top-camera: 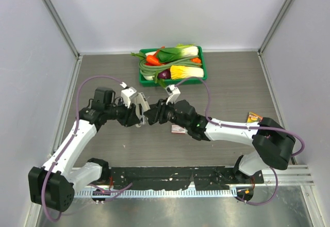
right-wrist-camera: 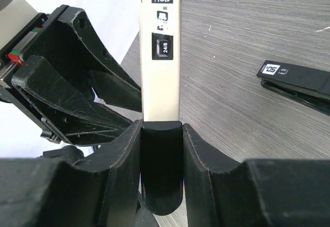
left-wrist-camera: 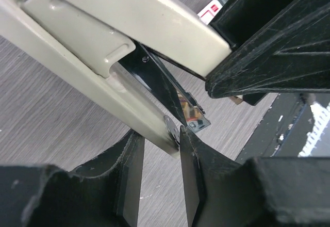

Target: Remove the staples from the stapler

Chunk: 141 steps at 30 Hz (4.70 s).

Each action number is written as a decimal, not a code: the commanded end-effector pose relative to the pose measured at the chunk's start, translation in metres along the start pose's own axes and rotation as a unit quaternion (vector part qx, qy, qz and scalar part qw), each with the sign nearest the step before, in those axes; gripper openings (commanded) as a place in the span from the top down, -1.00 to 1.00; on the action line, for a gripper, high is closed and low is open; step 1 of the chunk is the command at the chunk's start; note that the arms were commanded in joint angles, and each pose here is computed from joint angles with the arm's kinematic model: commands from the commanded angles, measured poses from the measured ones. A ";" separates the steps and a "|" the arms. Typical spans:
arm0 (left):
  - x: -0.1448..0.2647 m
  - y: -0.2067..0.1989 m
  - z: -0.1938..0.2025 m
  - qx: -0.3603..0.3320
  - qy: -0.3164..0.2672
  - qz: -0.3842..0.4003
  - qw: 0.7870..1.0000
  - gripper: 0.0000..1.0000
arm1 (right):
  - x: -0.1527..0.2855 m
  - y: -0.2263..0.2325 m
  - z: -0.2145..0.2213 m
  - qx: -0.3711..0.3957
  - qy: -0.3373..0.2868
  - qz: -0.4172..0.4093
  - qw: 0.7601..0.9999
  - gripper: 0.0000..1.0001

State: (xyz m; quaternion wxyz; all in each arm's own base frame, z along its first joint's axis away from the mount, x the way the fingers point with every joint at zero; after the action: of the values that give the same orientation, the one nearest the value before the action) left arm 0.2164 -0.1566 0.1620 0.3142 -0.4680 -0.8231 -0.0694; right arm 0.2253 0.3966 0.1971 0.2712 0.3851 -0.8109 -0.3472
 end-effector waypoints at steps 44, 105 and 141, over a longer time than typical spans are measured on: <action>0.003 0.056 0.017 -0.191 0.129 -0.222 0.947 0.94 | 0.073 0.007 0.022 0.134 0.103 -0.038 0.985 0.99; 0.124 0.062 -0.076 0.078 -0.035 -0.282 0.956 -1.00 | -0.108 -0.061 -0.053 0.358 0.195 0.159 0.899 -0.39; 0.102 0.049 -0.062 0.066 -0.018 -0.212 0.975 -1.00 | -0.048 -0.156 -0.025 0.402 0.347 0.177 0.829 -0.29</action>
State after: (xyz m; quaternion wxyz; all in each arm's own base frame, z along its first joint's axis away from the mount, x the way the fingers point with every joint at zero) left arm 0.2464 -0.0775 0.2571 0.3216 -0.2456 -0.9119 -0.0690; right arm 0.3351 0.3487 0.0844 0.4185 0.3852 -0.7901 0.2286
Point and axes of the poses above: each gripper's point midway between its finger pads, its own x axis back along the fingers, its own y axis along the line the jaws close on, z = x × y, the point moved 1 cm from there along x, back along the fingers, and after that the axes turned 9 degrees about -x, right-handed, at the moved point
